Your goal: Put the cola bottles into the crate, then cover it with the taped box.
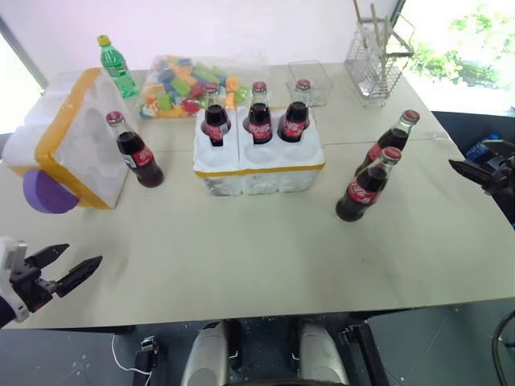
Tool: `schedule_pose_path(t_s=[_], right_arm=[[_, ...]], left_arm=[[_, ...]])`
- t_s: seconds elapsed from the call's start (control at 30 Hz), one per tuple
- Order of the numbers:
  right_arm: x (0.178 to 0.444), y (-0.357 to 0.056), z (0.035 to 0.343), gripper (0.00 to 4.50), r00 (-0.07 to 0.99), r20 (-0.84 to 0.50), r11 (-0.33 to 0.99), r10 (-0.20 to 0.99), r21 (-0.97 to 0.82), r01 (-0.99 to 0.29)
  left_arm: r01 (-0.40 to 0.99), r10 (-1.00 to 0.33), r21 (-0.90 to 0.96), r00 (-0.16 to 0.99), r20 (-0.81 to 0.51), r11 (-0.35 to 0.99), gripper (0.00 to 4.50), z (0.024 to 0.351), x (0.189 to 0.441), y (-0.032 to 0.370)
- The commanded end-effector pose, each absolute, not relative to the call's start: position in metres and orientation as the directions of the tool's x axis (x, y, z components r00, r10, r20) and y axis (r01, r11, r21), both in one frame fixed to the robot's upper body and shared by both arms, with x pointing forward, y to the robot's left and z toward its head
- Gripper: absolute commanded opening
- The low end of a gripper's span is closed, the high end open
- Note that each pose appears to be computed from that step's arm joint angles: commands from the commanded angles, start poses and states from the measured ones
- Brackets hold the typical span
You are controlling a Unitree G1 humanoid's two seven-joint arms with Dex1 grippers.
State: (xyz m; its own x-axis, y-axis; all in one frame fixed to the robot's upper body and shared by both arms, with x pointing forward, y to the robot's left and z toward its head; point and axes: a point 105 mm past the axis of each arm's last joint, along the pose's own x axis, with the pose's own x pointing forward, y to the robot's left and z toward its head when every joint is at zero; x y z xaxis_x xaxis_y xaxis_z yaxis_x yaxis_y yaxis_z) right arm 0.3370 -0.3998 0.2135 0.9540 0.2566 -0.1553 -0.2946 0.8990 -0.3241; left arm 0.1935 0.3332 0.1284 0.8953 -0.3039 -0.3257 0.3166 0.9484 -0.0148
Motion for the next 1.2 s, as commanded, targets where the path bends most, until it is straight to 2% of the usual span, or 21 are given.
schedule_pose_path(t_s=[0.03, 0.27, 0.57, 0.73, 0.93, 1.07, 1.2], right_arm=[[0.333, -0.405, 0.225, 4.50, 0.963, -0.110, 0.898, 0.247, -0.347, -0.270], [0.333, -0.405, 0.226, 4.50, 0.967, -0.068, 0.906, 0.244, -0.339, -0.253], [0.331, -0.406, 0.221, 4.50, 0.962, -0.104, 0.915, 0.251, -0.298, -0.271], [0.326, -0.408, 0.259, 4.50, 0.955, -0.128, 0.891, 0.267, -0.345, -0.295], [0.315, -0.377, 0.337, 4.50, 0.886, -0.082, 0.830, 0.457, -0.318, -0.458], [0.301, -0.325, 0.377, 4.50, 0.748, -0.088, 0.688, 0.657, -0.336, -0.644], [0.284, -0.274, 0.395, 4.50, 0.597, -0.109, 0.538, 0.795, -0.330, -0.776]], left_arm=[[0.333, -0.310, 0.025, 0.899, -0.310, 0.942, 4.44, 0.136, 0.194, 0.332], [0.301, -0.277, 0.038, 0.916, -0.290, 0.953, 4.44, 0.139, 0.199, 0.337], [0.319, -0.304, 0.020, 0.918, -0.256, 0.947, 4.44, 0.145, 0.207, 0.329], [0.335, -0.337, -0.035, 0.932, -0.134, 0.942, 4.44, 0.159, 0.230, 0.310], [0.396, -0.396, -0.011, 0.916, -0.061, 0.918, 4.44, 0.171, 0.263, 0.279], [0.338, -0.338, 0.015, 0.941, -0.002, 0.941, 4.44, 0.183, 0.287, 0.271], [0.256, -0.257, 0.043, 0.966, 0.028, 0.966, 4.44, 0.186, 0.303, 0.268]])
